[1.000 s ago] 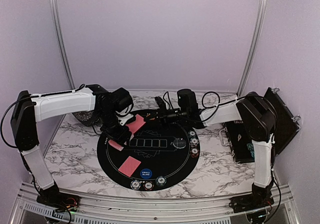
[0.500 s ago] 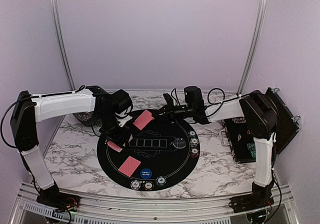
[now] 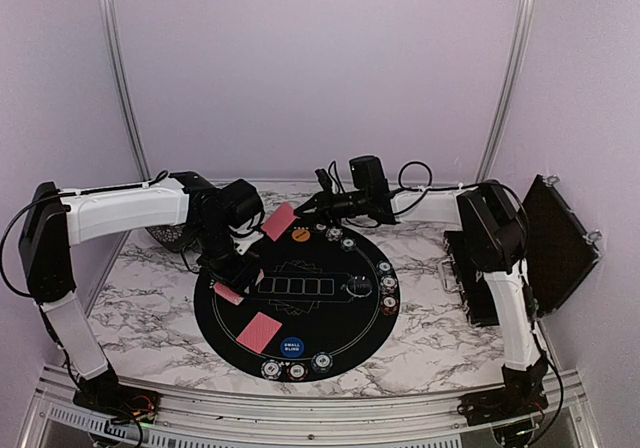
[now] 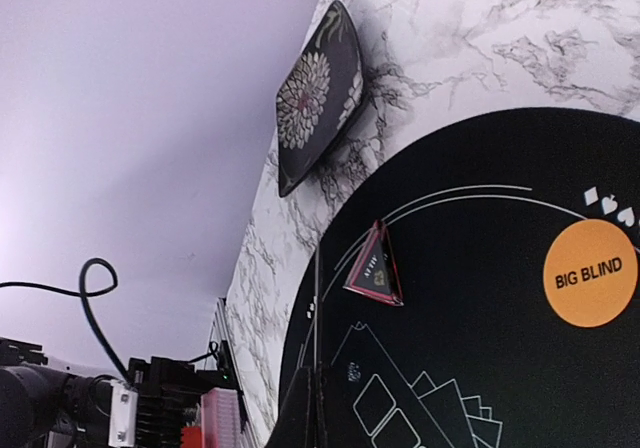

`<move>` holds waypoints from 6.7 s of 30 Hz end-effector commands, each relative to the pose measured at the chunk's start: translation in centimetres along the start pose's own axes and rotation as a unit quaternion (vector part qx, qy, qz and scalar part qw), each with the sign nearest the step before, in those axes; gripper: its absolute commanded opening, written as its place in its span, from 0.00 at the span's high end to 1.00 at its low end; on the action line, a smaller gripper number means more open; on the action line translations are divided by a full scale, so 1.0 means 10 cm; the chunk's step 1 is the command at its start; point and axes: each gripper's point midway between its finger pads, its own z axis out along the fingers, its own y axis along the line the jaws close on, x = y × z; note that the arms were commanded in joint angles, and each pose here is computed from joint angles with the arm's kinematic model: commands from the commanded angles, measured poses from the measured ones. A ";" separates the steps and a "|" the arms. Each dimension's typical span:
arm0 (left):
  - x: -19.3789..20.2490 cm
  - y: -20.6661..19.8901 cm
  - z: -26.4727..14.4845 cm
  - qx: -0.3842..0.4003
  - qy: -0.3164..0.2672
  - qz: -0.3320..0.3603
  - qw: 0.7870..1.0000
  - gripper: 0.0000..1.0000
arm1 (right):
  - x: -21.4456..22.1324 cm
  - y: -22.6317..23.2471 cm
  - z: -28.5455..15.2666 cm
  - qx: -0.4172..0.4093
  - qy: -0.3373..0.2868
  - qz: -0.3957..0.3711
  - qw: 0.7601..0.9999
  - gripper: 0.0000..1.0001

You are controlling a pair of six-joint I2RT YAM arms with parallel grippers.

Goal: Distribute texas hold em gaming equipment
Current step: Distribute the poker card in the big blind area, then distribute the poker card in the dealer area.

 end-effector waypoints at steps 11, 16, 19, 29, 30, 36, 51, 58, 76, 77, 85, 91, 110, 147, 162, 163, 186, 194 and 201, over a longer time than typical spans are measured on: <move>0.09 0.05 -0.14 -0.003 -0.001 -0.006 1.000 0.42 | -0.30 -0.46 0.32 0.049 0.000 -0.006 0.999 1.00; 0.09 0.06 -0.14 -0.004 0.000 -0.007 1.000 0.42 | -0.31 -0.50 0.36 0.049 0.000 -0.001 0.999 1.00; 0.08 0.05 -0.14 -0.003 0.001 -0.006 1.000 0.42 | -0.33 -0.55 0.38 0.054 -0.003 0.000 0.999 1.00; 0.08 0.05 -0.14 -0.003 0.000 -0.003 1.000 0.42 | -0.44 -0.77 0.46 0.081 -0.013 0.003 0.997 1.00; 0.08 0.05 -0.14 -0.003 0.000 -0.004 1.000 0.42 | -0.45 -0.80 0.45 0.085 -0.015 0.004 0.996 1.00; 0.07 0.05 -0.14 -0.003 0.000 -0.002 1.000 0.42 | -0.59 -0.84 0.40 0.105 -0.033 -0.014 0.994 0.98; 0.06 0.05 -0.12 0.000 0.004 0.001 1.000 0.42 | -0.71 -0.82 0.41 0.110 -0.046 -0.045 0.992 0.70; 0.05 0.04 -0.13 0.001 0.001 0.001 1.000 0.42 | -0.78 -0.80 0.40 0.132 -0.060 -0.081 0.986 0.59; 0.05 0.04 -0.14 0.003 0.000 0.000 1.000 0.42 | -0.65 -0.71 0.58 0.182 -0.049 -0.200 0.961 0.30; 0.05 0.04 -0.14 0.003 0.000 -0.001 1.000 0.42 | -0.66 -0.73 0.57 0.187 -0.049 -0.203 0.960 0.29; 0.04 0.03 -0.14 0.003 0.000 0.000 1.000 0.42 | -0.79 -0.55 0.42 0.202 -0.064 -0.220 0.952 0.24; 0.03 0.03 -0.14 0.004 -0.001 -0.001 1.000 0.42 | -0.84 -0.33 0.29 0.200 -0.070 -0.221 0.952 0.23; -0.04 -0.06 -0.14 0.014 0.000 0.000 1.000 0.42 | 0.19 0.33 -0.32 0.075 0.002 -0.106 0.992 0.28; -0.25 -0.33 -0.20 0.019 -0.018 0.036 0.999 0.42 | 1.38 0.63 0.04 -0.072 0.128 -0.001 0.989 0.34; -0.27 -0.33 -0.23 0.017 -0.022 0.037 0.999 0.42 | 1.47 0.63 0.12 -0.100 0.138 0.027 0.985 0.36; -0.27 -0.33 -0.23 0.017 -0.023 0.037 0.999 0.42 | 1.48 0.63 0.13 -0.101 0.139 0.027 0.985 0.36; -0.28 -0.33 -0.24 0.016 -0.023 0.038 0.999 0.42 | 1.55 0.71 0.34 -0.120 0.150 0.039 0.981 0.37; -0.29 -0.33 -0.24 0.015 -0.025 0.038 0.999 0.42 | 1.57 0.58 0.39 -0.102 0.149 0.048 0.982 0.39; -0.27 -0.31 -0.25 0.012 -0.024 0.038 0.999 0.42 | 1.54 0.48 0.35 -0.080 0.135 0.050 0.986 0.43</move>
